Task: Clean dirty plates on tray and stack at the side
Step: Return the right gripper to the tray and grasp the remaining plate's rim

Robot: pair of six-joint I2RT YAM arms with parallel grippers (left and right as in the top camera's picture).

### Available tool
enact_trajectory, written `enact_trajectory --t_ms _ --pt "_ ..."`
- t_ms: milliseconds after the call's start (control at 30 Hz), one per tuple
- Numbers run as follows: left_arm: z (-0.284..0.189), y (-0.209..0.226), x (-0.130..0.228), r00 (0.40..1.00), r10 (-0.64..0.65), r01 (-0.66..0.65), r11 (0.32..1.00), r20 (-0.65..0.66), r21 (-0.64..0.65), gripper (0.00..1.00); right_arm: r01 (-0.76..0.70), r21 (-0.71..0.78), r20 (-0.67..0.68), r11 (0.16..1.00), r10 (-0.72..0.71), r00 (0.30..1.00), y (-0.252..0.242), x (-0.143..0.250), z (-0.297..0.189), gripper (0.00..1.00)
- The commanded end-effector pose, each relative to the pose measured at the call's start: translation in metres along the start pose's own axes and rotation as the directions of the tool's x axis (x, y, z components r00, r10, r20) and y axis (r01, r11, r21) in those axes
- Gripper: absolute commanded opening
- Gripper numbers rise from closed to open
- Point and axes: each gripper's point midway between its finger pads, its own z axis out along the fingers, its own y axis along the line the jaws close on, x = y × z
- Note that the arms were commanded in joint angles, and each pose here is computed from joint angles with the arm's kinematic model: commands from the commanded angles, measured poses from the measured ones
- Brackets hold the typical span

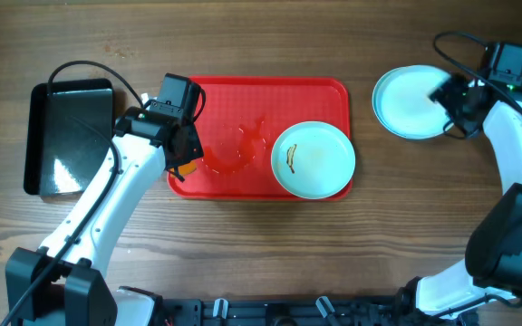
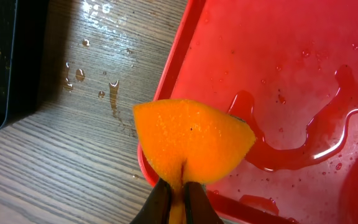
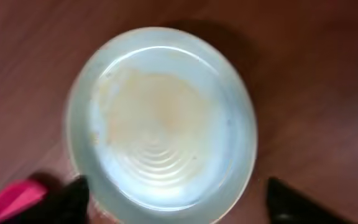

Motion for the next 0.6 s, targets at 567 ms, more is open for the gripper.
enact_trajectory --t_ms 567 --pt "-0.003 -0.008 -0.007 0.999 -0.030 0.029 0.999 0.019 0.044 0.04 0.469 -0.275 -0.376 0.839 -0.543 0.751 0.090 0.176 -0.017 0.63"
